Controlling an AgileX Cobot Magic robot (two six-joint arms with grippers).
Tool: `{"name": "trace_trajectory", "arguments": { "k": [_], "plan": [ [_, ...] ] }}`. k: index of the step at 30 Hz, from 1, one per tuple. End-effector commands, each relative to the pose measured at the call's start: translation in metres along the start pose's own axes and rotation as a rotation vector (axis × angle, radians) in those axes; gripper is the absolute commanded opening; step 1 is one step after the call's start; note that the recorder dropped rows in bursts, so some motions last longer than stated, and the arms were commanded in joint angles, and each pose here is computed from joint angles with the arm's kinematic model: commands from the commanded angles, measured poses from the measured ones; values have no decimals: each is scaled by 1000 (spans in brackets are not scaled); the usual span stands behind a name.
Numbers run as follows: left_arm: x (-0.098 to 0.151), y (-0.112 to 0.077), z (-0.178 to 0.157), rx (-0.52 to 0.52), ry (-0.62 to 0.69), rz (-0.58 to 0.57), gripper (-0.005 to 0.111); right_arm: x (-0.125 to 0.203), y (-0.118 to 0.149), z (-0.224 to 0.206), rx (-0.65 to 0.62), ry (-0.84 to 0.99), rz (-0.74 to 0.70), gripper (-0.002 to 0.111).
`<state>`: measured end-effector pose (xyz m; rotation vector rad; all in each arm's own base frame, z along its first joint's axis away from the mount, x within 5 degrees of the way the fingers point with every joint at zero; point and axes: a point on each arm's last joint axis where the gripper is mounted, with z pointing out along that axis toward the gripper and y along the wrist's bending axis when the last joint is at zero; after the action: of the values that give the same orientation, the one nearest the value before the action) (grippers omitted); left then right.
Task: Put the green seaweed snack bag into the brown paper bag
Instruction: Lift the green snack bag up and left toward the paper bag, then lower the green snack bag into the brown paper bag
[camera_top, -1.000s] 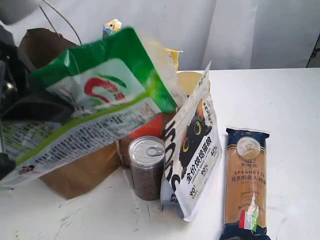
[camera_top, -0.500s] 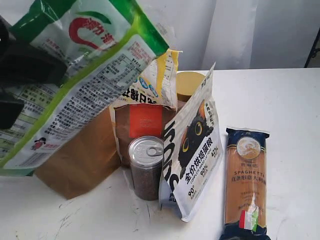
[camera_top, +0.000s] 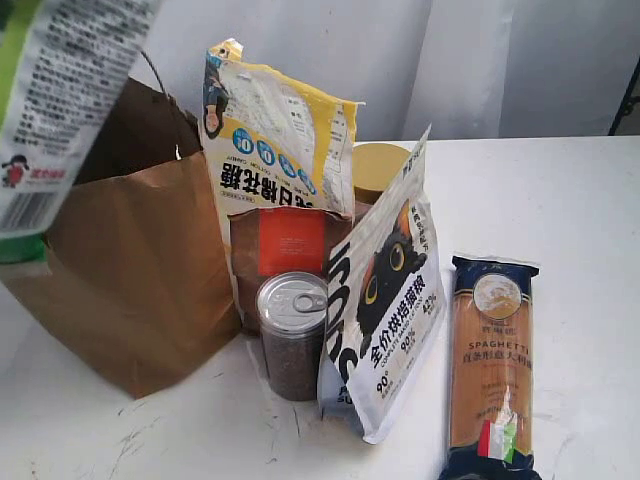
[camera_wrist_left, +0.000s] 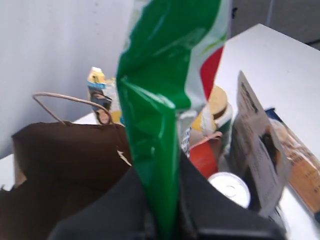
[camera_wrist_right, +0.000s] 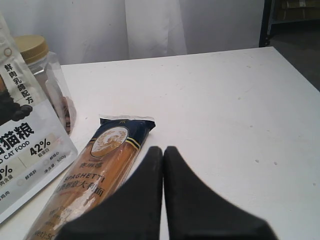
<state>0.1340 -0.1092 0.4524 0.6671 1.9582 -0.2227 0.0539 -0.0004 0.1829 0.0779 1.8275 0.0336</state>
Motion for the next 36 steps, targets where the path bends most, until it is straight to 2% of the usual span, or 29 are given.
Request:
{"name": "trace_trajectory", "arguments": {
  "k": [1,10,14,18,20,24,27,29,36],
  "plan": [
    [-10,10,-3,-111,-104,-36,0,0,0,0,4,-9,1,0],
    [-20,23,-3,-267,-223,-84,0,0,0,0,4,-9,1,0],
    [-27,26,9,-340,-275,-150,0,0,0,0,4,-9,1,0],
    [-34,26,28,-421,-313,-141,0,0,0,0,4,-9,1,0],
    [-35,29,38,-453,-323,-173,0,0,0,0,4,-9,1,0],
    [-34,47,57,-469,-332,-276,0,0,0,0,4,-9,1,0],
    [-36,58,67,-447,-366,-290,0,0,0,0,4,-9,1,0],
    [-34,67,73,-475,-358,-318,0,0,0,0,4,-9,1,0],
    [-15,85,102,-440,-353,-403,0,0,0,0,4,-9,1,0]
  ]
}}
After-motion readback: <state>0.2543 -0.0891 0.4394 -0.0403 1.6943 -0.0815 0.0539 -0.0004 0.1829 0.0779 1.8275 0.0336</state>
